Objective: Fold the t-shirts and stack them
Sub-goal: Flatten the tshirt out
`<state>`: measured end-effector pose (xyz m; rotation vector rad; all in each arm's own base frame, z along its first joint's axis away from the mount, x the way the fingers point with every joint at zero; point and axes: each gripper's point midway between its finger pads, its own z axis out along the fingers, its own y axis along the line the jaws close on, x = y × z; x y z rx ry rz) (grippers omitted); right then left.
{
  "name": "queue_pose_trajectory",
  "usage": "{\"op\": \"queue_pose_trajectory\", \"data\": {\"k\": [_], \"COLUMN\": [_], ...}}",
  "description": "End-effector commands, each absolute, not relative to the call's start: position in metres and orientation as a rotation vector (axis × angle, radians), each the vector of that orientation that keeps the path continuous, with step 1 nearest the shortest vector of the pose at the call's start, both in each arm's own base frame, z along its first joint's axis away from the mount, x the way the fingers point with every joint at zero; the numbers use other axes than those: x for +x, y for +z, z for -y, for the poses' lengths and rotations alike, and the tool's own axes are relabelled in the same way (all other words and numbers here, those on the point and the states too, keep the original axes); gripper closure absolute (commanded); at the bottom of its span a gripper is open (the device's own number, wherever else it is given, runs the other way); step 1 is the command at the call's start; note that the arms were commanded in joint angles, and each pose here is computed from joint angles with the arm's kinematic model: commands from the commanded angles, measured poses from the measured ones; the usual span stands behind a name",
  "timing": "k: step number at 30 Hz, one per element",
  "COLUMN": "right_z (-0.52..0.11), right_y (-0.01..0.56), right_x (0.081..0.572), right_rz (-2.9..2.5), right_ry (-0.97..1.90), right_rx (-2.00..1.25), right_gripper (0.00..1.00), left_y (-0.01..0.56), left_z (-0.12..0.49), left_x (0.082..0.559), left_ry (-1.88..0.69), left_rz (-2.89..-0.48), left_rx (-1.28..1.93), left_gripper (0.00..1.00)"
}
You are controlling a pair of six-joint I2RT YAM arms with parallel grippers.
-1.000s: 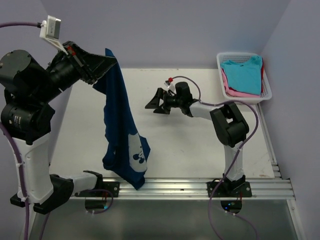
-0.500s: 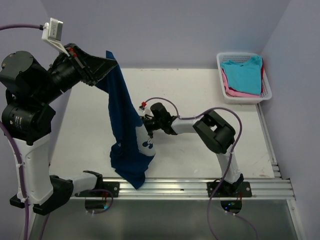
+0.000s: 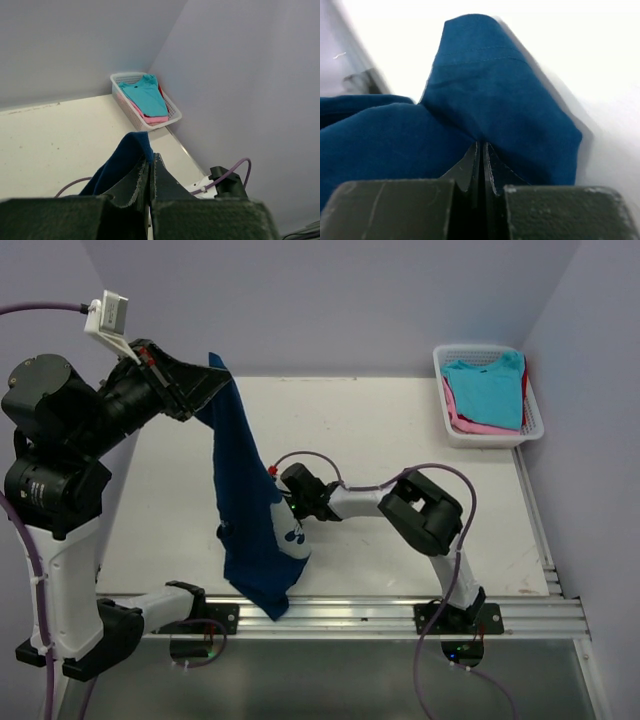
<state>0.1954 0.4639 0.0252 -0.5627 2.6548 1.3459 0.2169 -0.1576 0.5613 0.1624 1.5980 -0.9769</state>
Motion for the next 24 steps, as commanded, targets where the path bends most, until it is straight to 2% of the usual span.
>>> {"op": "queue_pose_trajectory", "data": {"k": [1, 2, 3, 5, 6, 8, 11, 16, 20, 24], "right_z": [-0.418, -0.411, -0.392, -0.36, -0.337, -0.305, -0.242, -0.177, -0.158, -0.174], "right_y": [0.07, 0.065, 0.088, 0.102, 0.115, 0.155, 0.194, 0.245, 0.239, 0.188], "right_x": [0.231, 0.228, 0.251, 0.262, 0.28, 0.291, 0.294, 0.286, 0.265, 0.231], "right_rz": [-2.572, -2.604, -2.524, -2.513, -2.452, -2.36, -2.28, -2.138, -2.173, -2.376], "right_ry": [0.931, 0.896, 0.753, 0.58, 0.435, 0.323, 0.057, -0.123, -0.12, -0.007], "right_rx": [-0.544, -0.559, -0.491, -0.426, -0.348, -0.256, -0.135, 0.058, 0.1, -0.011], "right_gripper": [1.0, 1.0, 1.0, 1.0, 1.0, 1.0, 1.0, 1.0, 1.0, 1.0], "left_y": [0.568, 0.567, 0.566, 0.562, 0.56, 0.555, 0.544, 0.514, 0.498, 0.502], "left_z": [0.151, 0.15, 0.149, 0.146, 0.145, 0.139, 0.13, 0.109, 0.081, 0.07], "left_x": [0.217, 0.218, 0.219, 0.223, 0.224, 0.232, 0.244, 0.28, 0.309, 0.334], "left_ry": [-0.93, -0.924, -0.918, -0.895, -0.883, -0.845, -0.781, -0.621, -0.436, -0.351], "left_rz": [-1.551, -1.552, -1.556, -1.563, -1.566, -1.58, -1.6, -1.642, -1.645, -1.613], "left_rx": [0.162, 0.155, 0.151, 0.132, 0.126, 0.09, 0.04, -0.087, -0.204, -0.249], "left_gripper": [1.0, 1.0, 1.0, 1.0, 1.0, 1.0, 1.0, 1.0, 1.0, 1.0]}}
